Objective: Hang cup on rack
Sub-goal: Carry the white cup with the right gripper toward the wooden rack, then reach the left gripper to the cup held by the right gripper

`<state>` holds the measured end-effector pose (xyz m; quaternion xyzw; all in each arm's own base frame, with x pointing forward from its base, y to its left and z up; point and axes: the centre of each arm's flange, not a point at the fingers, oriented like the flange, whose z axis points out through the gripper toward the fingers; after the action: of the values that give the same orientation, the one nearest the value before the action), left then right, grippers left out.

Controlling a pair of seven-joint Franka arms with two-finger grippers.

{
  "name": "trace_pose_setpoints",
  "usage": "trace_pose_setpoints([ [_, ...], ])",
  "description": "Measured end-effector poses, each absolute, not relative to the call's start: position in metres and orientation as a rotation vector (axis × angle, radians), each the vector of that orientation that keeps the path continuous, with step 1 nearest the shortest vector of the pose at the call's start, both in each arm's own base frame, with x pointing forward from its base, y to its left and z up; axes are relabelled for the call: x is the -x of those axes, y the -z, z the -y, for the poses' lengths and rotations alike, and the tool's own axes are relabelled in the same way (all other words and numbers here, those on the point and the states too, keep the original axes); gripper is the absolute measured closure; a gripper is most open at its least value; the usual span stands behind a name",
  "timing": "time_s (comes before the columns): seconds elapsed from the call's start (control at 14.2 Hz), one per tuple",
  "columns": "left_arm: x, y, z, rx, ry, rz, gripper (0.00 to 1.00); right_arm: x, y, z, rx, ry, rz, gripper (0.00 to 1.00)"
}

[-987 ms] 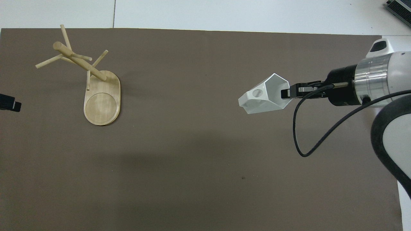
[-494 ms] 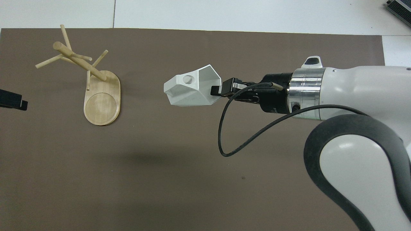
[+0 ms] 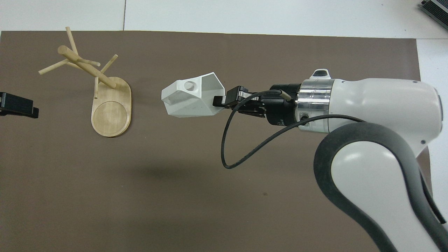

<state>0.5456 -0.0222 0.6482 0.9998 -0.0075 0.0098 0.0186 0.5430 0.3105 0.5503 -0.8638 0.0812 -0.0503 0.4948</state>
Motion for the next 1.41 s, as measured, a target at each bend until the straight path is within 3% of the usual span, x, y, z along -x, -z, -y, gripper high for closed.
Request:
trace_pose_setpoints([
  [0.28,-0.549,-0.648,0.029,-3.082,-0.076,0.152,0.00,-0.541,-0.532,-0.335,2.083,0.130,-0.217,0.96],
  [0.71,-0.554,-0.640,0.035,-2.917,-0.174,0.809,0.00,-0.537,-0.521,-0.349,2.080,0.129,-0.223,0.96],
  [1.41,-0.550,-0.586,0.033,-2.313,-0.338,1.617,0.00,-0.535,-0.529,-0.361,2.023,0.148,-0.274,0.96],
])
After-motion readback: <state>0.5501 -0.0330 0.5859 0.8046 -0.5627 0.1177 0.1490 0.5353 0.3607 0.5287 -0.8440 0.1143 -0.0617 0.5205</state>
